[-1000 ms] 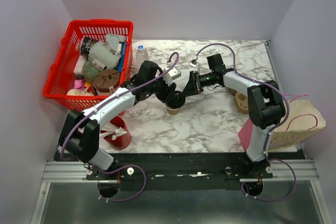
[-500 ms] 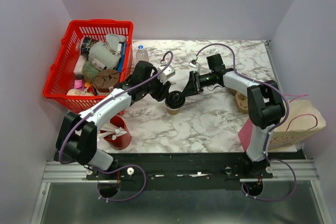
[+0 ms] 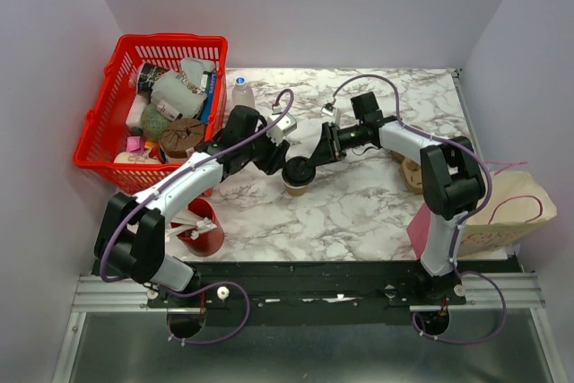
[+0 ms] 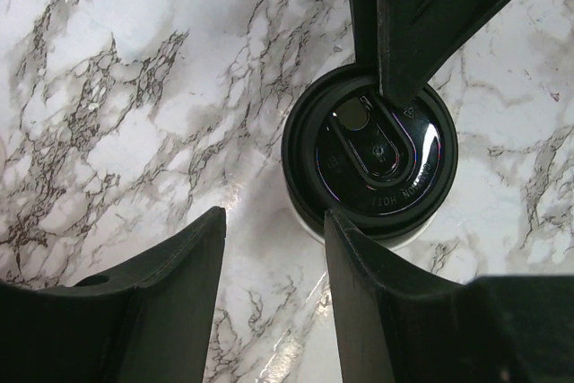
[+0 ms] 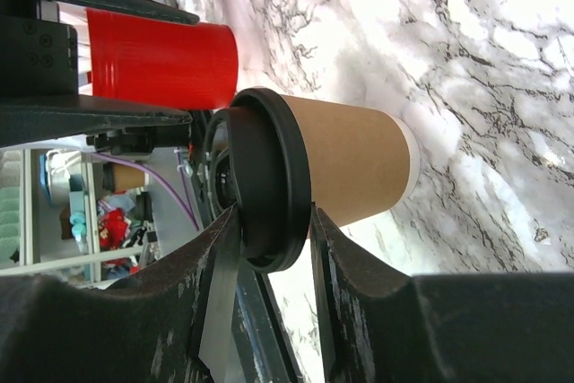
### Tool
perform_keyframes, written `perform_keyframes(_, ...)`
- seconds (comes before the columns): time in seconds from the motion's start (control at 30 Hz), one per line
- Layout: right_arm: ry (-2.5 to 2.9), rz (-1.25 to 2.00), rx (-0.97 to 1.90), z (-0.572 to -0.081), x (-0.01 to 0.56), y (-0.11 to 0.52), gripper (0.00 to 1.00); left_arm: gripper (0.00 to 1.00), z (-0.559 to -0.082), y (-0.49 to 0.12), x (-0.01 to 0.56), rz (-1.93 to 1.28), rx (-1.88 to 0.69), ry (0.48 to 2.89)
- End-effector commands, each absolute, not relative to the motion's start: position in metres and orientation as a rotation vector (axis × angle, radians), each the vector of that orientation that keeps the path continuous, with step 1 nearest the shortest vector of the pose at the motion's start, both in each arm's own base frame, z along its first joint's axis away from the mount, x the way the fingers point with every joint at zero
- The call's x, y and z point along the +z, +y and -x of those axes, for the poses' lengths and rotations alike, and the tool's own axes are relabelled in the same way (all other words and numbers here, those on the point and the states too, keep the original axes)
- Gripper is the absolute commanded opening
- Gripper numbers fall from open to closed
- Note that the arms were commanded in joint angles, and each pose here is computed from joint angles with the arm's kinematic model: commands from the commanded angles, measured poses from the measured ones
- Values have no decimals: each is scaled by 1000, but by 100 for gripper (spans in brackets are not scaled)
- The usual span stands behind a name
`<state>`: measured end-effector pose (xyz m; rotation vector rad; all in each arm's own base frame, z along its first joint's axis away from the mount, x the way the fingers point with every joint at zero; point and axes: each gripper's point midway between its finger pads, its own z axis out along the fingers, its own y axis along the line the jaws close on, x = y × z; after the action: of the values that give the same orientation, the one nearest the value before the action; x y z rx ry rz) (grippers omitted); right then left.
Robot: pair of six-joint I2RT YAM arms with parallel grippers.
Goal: Pack the takeout coffee
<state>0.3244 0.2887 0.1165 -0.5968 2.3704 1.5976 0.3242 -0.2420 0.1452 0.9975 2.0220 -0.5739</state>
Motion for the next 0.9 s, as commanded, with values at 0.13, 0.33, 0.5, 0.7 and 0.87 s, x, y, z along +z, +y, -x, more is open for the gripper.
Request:
perform_keyframes(0.13, 2389, 617, 1564, -329, 110, 293, 48, 56, -319, -235, 143, -1004, -548, 2030)
perform_keyframes(0.33, 2395, 620, 1565, -328, 108, 295, 49, 56, -318, -234, 141, -1003, -550, 2037)
perform_keyframes(0.5, 2398, 625, 1560, -328, 108, 297, 51, 56, -316, -233, 141, -1000, -552, 2040)
perform_keyframes(0.7, 2401, 639, 1550, -327, 108, 301, 51, 57, -314, -232, 138, -1001, -552, 2052)
perform_keyframes(0.87, 2405, 647, 1538, -327, 107, 304, 52, 57, -314, -231, 137, -999, -556, 2054)
